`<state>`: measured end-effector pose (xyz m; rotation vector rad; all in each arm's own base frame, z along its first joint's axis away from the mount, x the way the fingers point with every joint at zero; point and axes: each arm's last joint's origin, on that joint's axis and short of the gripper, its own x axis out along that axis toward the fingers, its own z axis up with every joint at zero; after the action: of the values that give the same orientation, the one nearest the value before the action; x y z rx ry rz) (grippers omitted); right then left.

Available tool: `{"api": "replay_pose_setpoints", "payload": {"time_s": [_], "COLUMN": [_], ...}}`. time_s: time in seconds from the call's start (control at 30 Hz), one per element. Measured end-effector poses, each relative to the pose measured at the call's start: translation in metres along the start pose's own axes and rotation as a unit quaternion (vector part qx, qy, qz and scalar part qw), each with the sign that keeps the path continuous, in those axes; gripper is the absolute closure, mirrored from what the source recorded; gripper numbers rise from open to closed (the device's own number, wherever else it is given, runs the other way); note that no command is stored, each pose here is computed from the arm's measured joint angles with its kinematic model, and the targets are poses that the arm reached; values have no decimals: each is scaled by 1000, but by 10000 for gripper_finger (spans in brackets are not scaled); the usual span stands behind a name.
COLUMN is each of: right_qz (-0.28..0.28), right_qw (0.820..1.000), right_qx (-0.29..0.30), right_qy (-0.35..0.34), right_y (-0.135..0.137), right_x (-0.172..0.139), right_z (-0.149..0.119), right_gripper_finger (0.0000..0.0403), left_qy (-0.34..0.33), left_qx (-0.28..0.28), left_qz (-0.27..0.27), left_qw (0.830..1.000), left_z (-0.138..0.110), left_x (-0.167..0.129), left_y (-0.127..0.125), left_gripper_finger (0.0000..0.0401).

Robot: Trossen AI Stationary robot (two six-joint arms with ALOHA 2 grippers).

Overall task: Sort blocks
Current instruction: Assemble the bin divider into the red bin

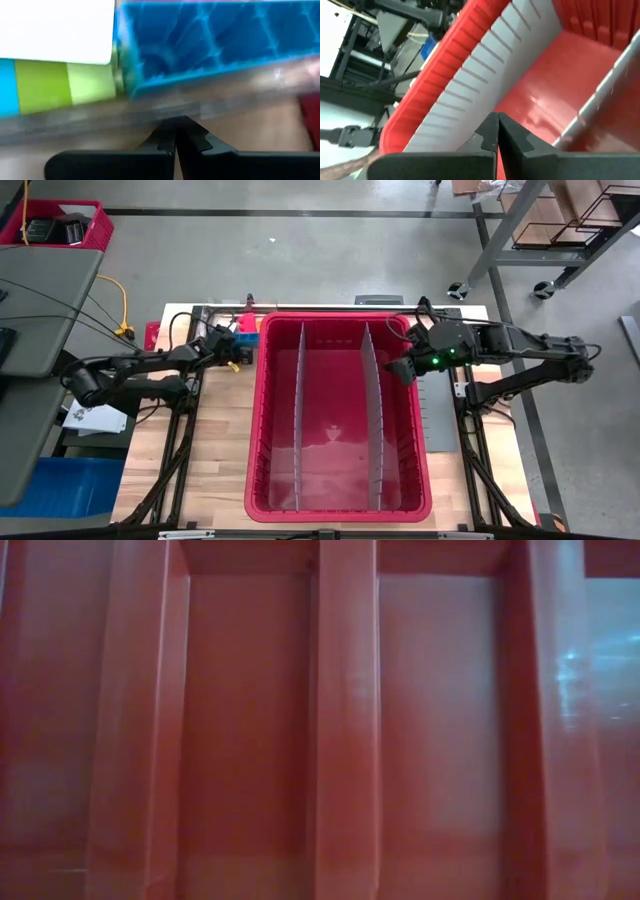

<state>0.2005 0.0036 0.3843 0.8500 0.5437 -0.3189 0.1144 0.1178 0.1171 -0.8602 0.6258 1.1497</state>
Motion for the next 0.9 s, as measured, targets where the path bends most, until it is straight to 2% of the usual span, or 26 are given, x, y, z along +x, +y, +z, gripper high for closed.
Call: {"api": "replay_pose_setpoints", "payload": {"time_s": [0.17, 0.23, 0.37, 0.53, 0.6, 0.67, 0.9], "right_qz": [66, 65, -26, -166, -202, -220, -237], "right_qw": [995, 990, 971, 925, 919, 925, 928], "right_qx": [5, 25, 61, 73, 65, 54, 52], "right_qy": [69, 123, 229, 333, 332, 305, 282], "right_y": [6, 2, -12, -28, -31, -31, -42], "right_x": [-15, -24, -37, -49, -49, -45, -17], "right_z": [-12, -22, -48, -72, -76, -78, -89], "right_gripper_finger": [403, 403, 403, 403, 403, 403, 403], "left_qy": [55, 64, 51, 21, 5, -14, -78], "left_qx": [7, 9, 6, -4, -5, -2, 4], "left_qz": [-24, -52, -95, -127, -130, -118, -40], "left_qw": [998, 997, 994, 992, 992, 993, 996], "left_z": [-10, -12, -11, -9, -7, -6, -2], "left_x": [-10, -16, -28, -39, -42, -44, -42], "left_y": [1, -1, -5, -7, -7, -6, -2], "left_gripper_finger": [401, 401, 401, 401, 401, 401, 401]}}
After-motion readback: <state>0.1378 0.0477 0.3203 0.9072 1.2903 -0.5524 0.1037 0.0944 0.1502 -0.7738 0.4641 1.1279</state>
